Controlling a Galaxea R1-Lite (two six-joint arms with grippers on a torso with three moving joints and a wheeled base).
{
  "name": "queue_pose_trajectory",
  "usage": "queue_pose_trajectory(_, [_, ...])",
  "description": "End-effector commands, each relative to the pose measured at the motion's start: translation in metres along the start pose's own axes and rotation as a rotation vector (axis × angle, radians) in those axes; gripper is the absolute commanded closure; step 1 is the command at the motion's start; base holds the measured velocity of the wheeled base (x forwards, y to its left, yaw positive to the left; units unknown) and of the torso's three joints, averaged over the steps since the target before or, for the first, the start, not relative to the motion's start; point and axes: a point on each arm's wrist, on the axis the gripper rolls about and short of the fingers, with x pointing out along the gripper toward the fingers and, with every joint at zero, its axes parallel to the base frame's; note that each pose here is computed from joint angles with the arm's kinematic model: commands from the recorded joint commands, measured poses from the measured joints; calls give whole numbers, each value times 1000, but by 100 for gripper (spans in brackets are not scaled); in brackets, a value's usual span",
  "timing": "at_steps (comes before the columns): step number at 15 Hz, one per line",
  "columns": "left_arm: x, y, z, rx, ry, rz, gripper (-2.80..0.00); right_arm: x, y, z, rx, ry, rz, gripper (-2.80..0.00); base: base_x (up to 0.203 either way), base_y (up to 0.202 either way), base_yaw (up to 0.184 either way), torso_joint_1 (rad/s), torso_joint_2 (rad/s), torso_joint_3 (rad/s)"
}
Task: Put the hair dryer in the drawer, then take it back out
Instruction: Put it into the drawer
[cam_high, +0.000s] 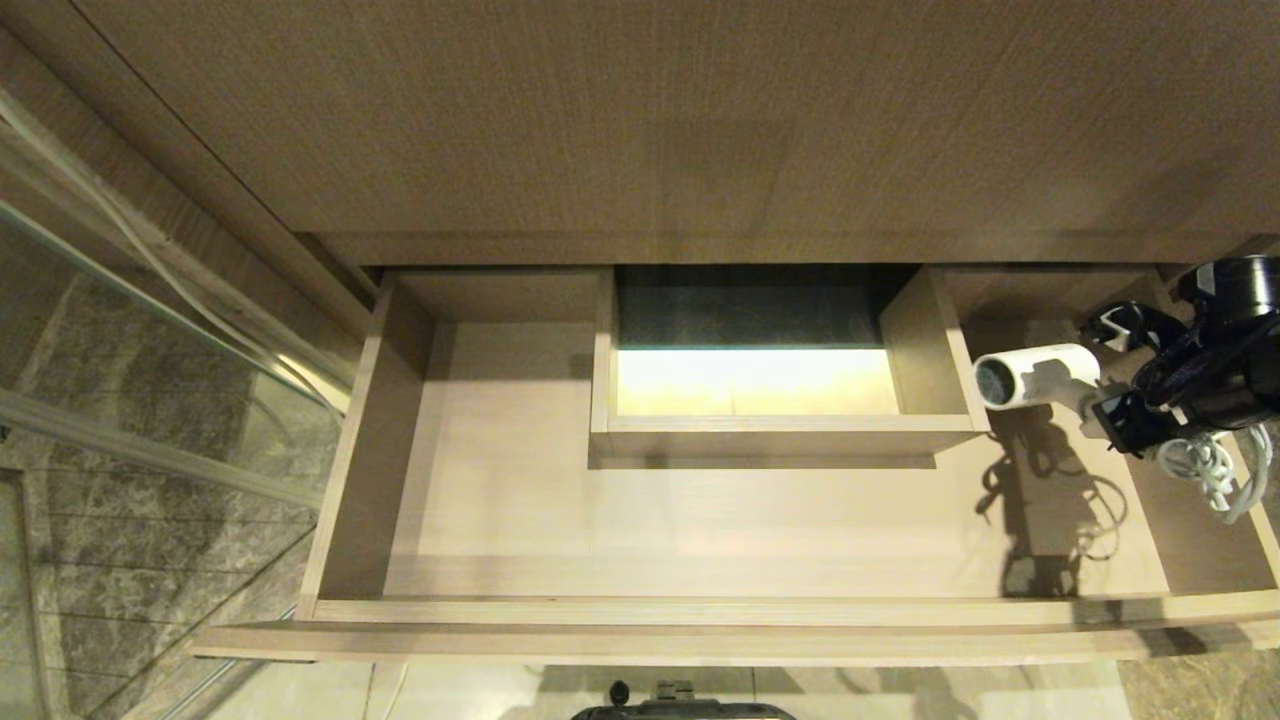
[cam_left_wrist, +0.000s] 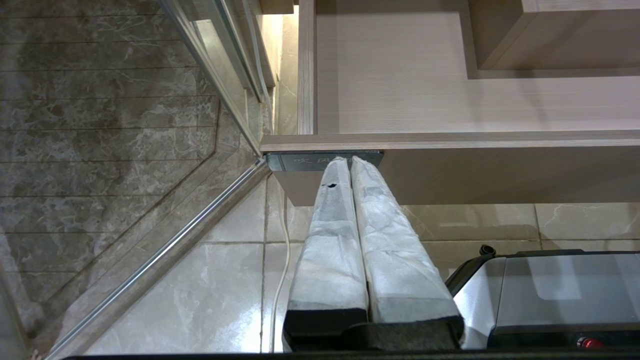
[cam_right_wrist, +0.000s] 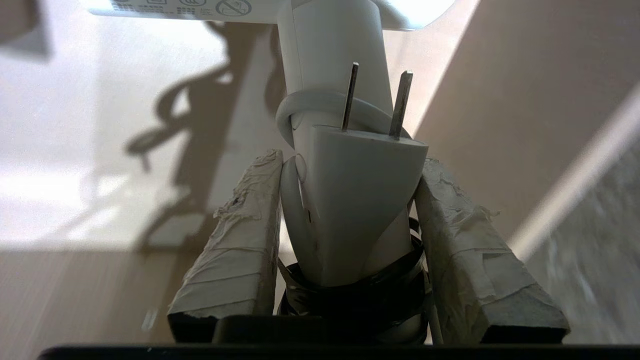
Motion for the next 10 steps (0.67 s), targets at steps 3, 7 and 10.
queue_pose_trajectory(3, [0,0,0,0,-1,0,0,47,13,-1,-19,-3,14,0,0,0,0,0,0,0])
queue_pose_trajectory(7, [0,0,0,0,-1,0,0,73,17,0,-24,-48,-7,0,0,0,0,0,0,0])
queue_pose_trajectory(10, [0,0,0,0,-1,0,0,72,18,-1,-29,-47,-5,0,0,0,0,0,0,0])
